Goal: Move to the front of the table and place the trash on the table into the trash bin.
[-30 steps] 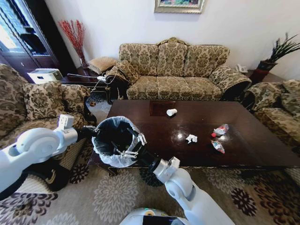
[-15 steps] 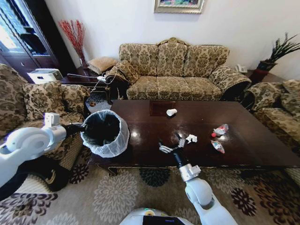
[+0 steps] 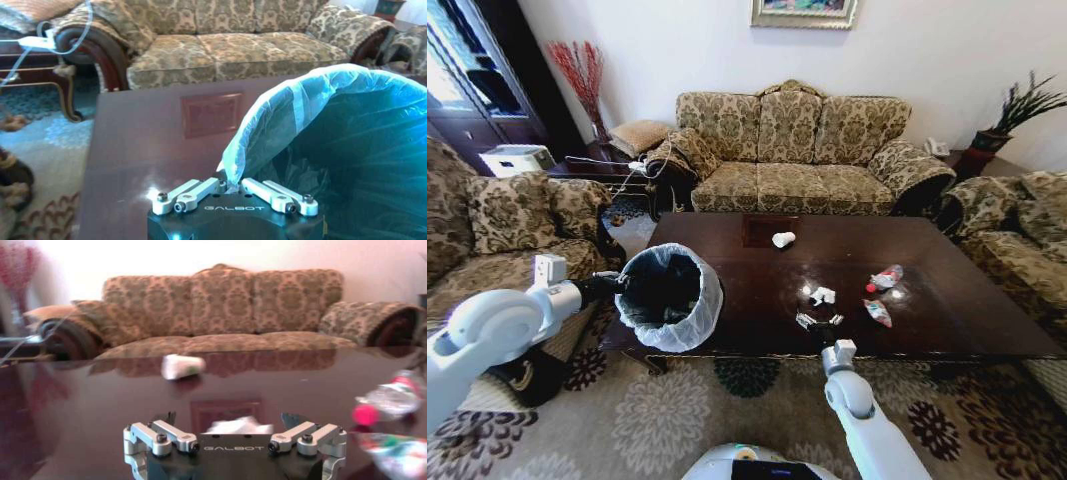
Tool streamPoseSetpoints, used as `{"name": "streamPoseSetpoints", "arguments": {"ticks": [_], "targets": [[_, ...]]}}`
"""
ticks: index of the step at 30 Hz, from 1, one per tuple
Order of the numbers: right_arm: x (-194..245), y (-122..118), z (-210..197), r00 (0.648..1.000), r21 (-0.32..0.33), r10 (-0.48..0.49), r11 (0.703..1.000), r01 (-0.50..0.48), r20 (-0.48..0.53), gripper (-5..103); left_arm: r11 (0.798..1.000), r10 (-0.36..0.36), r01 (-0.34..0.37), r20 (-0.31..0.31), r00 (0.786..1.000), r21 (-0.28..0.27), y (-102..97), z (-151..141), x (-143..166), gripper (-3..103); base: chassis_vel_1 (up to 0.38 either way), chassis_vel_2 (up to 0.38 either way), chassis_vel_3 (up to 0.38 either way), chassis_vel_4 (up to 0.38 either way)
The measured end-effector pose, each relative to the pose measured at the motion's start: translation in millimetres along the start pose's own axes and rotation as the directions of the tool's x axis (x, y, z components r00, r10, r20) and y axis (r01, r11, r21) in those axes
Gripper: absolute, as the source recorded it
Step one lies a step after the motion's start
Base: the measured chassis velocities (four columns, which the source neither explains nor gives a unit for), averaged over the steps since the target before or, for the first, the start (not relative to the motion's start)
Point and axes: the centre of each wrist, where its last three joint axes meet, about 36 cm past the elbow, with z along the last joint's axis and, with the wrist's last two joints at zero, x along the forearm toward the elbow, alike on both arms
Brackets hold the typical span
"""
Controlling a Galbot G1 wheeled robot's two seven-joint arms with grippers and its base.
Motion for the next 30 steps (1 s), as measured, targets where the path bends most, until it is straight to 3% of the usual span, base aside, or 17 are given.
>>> {"name": "streamPoseSetpoints", "arguments": {"ticks": [6,15,20,22,24,26,29,30], "targets": [[-30.9,5.0,6.4,1.000,-0.044,0.001,0.999,0.000,0.016,100,1.000,0.021,-0.021,-0.001,1.000,0.001,-8.2,2.2,1.8,0,-0.241,-0.246,0.180,0.208],[-76.4,33.0,20.1,0.998,-0.127,-0.067,0.990,0.068,0.017,100,0.999,0.047,-0.047,-0.006,0.999,0.008,-20.6,8.2,6.0,0,0.000,-0.007,0.007,0.017],[-81.1,41.3,23.9,0.998,-0.111,-0.056,0.992,0.053,-0.025,100,0.999,0.043,-0.043,-0.006,0.999,0.014,-21.1,10.3,6.0,0,0.045,0.035,-0.005,-0.006],[-83.0,43.7,26.6,0.999,-0.100,-0.036,0.995,0.032,-0.041,95,0.999,0.042,-0.042,-0.003,0.999,0.012,-20.9,10.6,5.9,0,0.000,0.000,0.000,0.000],[-83.7,42.6,30.1,0.999,-0.062,-0.021,0.998,0.018,-0.045,79,0.999,0.038,-0.038,0.002,0.999,0.006,-18.9,11.7,5.5,0,0.000,0.000,0.000,0.000],[-83.3,41.4,30.7,0.999,-0.053,-0.018,0.998,0.015,-0.046,79,0.999,0.038,-0.038,0.001,0.999,0.006,-18.2,12.4,5.2,0,0.000,0.000,0.000,0.000],[-82.5,40.8,32.3,0.998,-0.050,-0.001,0.999,-0.002,-0.062,63,0.999,0.040,-0.040,0.003,0.999,0.012,-18.1,15.5,3.8,0,0.000,0.000,0.000,0.000],[-82.5,40.8,32.3,0.998,-0.050,-0.001,0.999,-0.002,-0.062,63,0.999,0.040,-0.040,0.003,0.999,0.012,-18.1,15.5,3.8,0,0.000,0.000,0.000,0.000]]}}
